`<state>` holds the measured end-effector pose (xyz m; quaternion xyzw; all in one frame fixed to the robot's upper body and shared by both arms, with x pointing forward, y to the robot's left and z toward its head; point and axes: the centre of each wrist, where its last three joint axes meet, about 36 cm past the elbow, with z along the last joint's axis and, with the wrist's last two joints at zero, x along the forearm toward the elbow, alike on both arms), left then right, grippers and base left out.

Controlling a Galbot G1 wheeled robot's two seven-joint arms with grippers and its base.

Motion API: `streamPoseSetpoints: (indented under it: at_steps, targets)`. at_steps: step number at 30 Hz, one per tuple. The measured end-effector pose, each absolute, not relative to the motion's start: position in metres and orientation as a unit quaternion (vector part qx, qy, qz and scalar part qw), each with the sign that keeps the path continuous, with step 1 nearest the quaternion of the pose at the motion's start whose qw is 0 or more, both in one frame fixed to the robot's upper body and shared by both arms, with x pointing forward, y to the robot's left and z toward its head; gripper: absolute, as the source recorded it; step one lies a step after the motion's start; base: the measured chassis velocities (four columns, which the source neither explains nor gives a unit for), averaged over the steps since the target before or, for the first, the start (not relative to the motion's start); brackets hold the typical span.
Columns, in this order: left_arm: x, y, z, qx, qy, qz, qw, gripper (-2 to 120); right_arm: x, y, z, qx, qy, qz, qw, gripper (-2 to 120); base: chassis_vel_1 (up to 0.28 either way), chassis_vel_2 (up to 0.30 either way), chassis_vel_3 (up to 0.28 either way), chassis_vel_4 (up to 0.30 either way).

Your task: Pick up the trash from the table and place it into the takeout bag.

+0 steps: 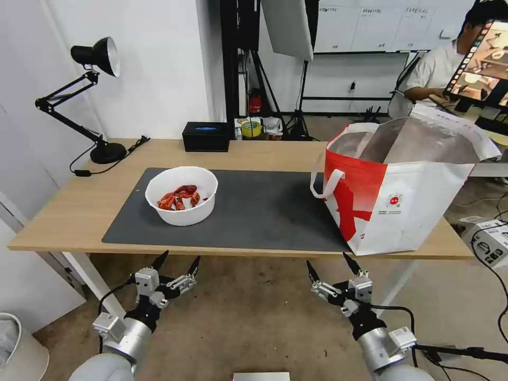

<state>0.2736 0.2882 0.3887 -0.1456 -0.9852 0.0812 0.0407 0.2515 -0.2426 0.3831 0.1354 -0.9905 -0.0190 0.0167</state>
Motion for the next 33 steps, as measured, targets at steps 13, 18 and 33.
streamPoseSetpoints:
  at_steps: [13,18,33]
  targets:
    - [0.3,0.308,0.412,-0.127,-0.989,0.063,0.036,100,0.252,-0.243,0.383,0.135,-0.991,-0.019,0.018,100,0.0,0.0,0.0,0.0]
    - [0.326,0.318,0.445,-0.108,-0.992,0.052,0.05,100,0.252,-0.243,0.383,0.135,-0.991,-0.019,0.018,100,0.0,0.0,0.0,0.0]
    - [0.396,0.354,0.542,-0.072,-0.989,0.059,0.118,100,0.252,-0.243,0.384,0.135,-0.991,-0.019,0.017,100,0.0,0.0,0.0,0.0]
